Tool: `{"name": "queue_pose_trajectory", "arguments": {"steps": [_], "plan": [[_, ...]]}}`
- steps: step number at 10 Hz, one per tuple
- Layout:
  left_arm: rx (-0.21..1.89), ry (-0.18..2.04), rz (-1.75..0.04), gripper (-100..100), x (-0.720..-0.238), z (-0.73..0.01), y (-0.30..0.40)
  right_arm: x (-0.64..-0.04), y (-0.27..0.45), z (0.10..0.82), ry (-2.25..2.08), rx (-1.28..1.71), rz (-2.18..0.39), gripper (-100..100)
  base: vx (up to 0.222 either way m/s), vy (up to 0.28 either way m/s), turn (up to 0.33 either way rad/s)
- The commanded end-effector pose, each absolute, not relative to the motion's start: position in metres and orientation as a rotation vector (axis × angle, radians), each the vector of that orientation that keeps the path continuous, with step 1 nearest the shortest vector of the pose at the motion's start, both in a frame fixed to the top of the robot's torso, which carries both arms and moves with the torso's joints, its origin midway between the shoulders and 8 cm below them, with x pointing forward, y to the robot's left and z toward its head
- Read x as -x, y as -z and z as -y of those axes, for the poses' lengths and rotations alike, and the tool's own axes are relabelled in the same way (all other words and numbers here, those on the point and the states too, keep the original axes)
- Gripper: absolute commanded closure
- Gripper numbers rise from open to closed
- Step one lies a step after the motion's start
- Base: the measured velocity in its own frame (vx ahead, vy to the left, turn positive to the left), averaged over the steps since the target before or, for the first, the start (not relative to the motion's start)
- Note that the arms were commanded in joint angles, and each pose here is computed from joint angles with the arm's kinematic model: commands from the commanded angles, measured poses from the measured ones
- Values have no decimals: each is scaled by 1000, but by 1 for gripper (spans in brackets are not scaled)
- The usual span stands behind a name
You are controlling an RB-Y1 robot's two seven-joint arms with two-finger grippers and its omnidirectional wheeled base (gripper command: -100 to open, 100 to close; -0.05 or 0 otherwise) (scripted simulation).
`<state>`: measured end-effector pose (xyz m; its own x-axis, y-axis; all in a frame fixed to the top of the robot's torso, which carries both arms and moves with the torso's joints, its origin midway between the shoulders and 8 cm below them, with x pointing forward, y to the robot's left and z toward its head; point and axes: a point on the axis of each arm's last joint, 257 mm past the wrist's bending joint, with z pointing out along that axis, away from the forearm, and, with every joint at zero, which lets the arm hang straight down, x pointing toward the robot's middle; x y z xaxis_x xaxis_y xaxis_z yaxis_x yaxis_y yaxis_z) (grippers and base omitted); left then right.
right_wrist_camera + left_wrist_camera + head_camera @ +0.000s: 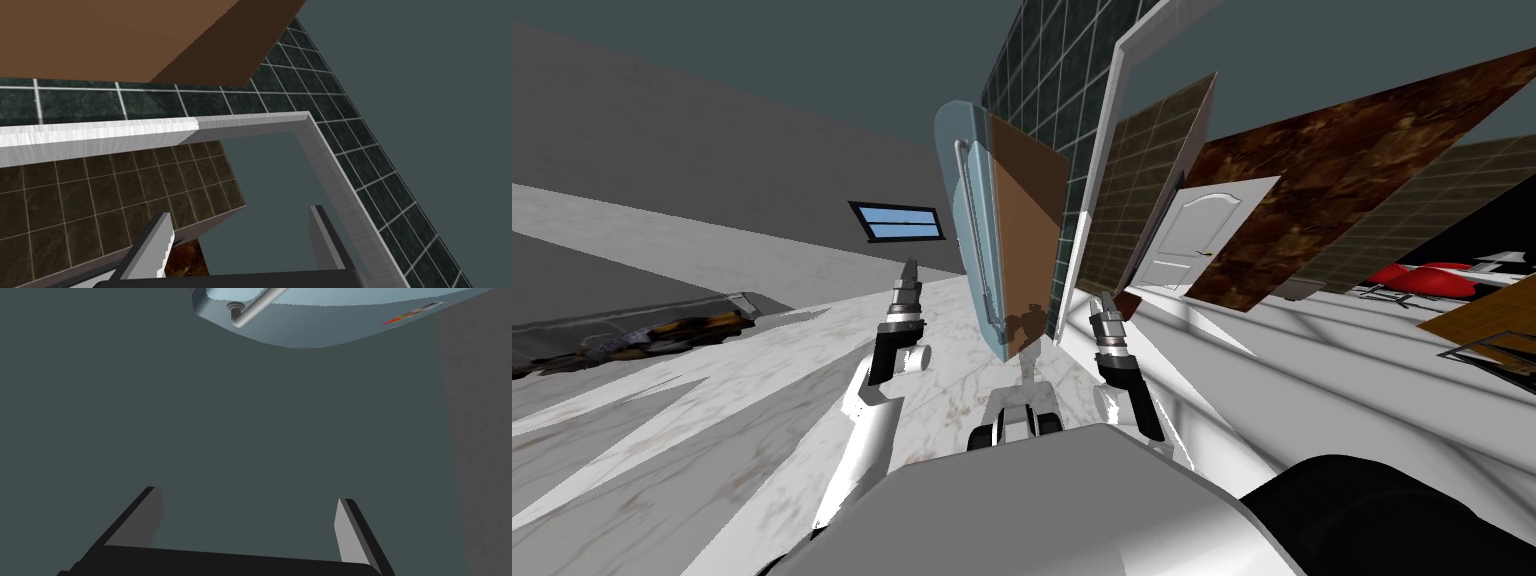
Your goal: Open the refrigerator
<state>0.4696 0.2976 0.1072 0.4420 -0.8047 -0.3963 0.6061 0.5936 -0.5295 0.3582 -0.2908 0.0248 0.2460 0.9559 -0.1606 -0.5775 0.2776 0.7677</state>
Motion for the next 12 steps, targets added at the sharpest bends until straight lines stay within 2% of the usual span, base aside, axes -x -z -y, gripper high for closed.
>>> {"name": "queue_pose_trajectory", "arguments": {"steps": [1,4,6,12], "plan": [[335,887,-661,-100,-486,-296,-123,-358,-25,291,-1152,-649,-706,0,10,12,6],[370,857,-684,-100,-516,-301,-128,-358,-25,291,-1152,-649,-706,0,13,13,8],[350,874,-654,-100,-515,-294,-147,-358,-25,291,-1152,-649,-706,0,9,9,4],[393,852,-688,-100,-561,-290,-166,-358,-25,291,-1152,-649,-705,0,15,8,11]]}}
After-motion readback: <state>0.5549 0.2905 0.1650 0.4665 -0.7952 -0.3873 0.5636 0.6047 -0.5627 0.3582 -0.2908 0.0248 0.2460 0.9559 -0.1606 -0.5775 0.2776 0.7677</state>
